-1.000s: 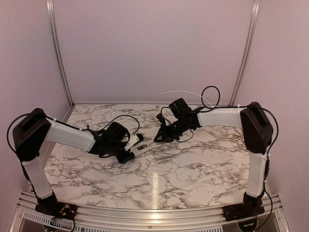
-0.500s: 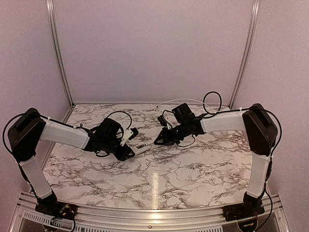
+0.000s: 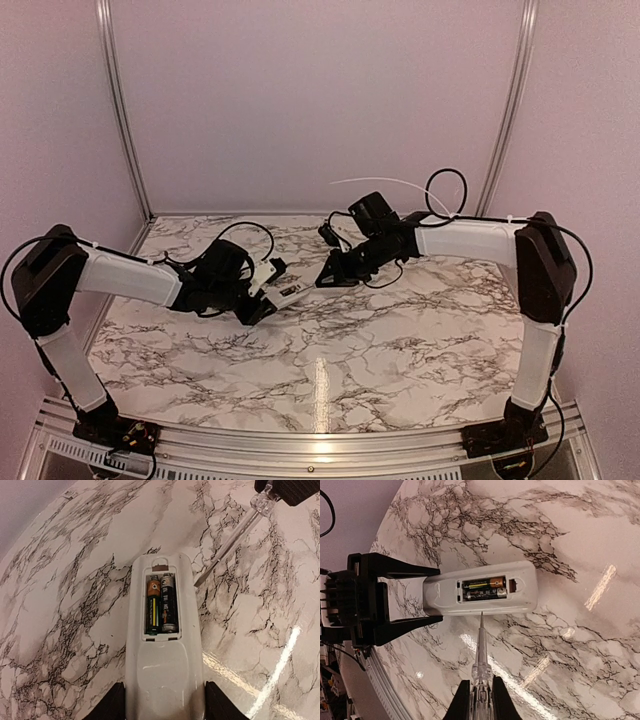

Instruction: Unload the batteries from the remote control

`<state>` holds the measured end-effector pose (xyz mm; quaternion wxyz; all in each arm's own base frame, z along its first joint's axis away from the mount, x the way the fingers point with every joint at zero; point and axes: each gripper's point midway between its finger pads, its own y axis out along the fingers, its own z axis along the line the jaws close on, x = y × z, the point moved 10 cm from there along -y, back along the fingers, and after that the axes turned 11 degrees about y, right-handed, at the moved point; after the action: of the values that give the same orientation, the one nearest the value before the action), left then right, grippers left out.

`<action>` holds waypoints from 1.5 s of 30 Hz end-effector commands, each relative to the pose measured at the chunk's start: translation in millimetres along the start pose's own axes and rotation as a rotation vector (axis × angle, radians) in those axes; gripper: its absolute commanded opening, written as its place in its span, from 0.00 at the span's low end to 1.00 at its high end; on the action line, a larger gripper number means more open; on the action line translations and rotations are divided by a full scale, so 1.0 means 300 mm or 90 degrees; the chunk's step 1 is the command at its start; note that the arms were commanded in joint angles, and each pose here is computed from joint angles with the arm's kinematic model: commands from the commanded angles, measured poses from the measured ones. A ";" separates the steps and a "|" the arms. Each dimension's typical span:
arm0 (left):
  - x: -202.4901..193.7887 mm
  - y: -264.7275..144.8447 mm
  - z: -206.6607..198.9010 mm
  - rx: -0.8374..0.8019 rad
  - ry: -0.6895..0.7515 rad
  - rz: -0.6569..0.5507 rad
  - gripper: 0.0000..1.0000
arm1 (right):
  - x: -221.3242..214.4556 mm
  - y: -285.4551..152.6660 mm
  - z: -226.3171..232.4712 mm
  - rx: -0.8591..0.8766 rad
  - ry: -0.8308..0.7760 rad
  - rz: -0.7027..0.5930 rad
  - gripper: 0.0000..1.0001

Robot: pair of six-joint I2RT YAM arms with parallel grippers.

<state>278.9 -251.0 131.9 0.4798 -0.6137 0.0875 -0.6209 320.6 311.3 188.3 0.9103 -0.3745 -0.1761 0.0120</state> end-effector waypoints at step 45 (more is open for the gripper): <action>0.054 -0.029 -0.089 0.087 0.185 -0.005 0.06 | 0.051 -0.002 0.098 -0.126 0.009 0.012 0.00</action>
<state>254.8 -265.6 132.4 0.5087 -0.4830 0.1255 -0.7016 322.0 336.7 202.0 0.8655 -0.4733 -0.1619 0.0248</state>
